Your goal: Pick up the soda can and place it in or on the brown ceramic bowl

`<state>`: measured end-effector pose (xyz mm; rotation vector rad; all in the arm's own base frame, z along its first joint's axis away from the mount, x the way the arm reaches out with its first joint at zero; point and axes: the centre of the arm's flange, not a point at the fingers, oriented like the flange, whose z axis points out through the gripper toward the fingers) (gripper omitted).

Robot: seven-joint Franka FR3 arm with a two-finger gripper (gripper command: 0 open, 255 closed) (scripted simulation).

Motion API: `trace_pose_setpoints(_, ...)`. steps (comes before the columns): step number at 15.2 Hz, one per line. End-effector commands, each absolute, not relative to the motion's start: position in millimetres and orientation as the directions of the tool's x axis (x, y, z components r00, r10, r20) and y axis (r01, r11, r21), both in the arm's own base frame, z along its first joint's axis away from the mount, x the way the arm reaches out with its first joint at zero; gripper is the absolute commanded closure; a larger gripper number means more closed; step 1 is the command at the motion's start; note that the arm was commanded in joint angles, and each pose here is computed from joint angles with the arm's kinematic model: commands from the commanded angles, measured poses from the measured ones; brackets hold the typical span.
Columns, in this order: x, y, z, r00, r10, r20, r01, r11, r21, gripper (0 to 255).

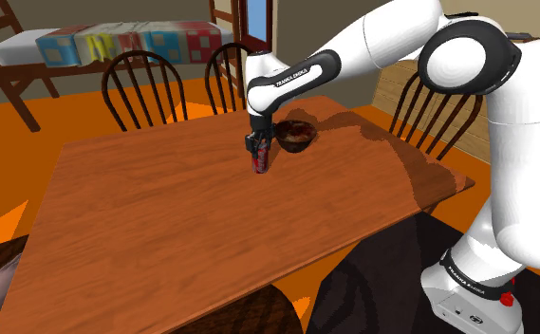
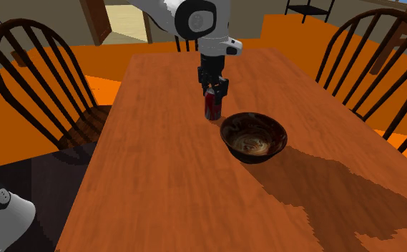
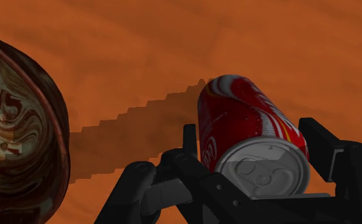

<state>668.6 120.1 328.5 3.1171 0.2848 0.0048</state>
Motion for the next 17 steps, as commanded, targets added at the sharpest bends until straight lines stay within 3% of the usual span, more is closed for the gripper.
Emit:
trace_pose_setpoints(1,668.5,120.0,328.0,0.983,0.181,0.001,0.181,-0.983,0.012,255)
trace_pose_setpoints(8,668.5,120.0,327.8,0.983,0.181,0.001,0.181,-0.983,0.012,255)
trace_pose_setpoints(17,668.5,120.0,375.4,0.983,0.181,0.001,0.181,-0.983,0.012,255)
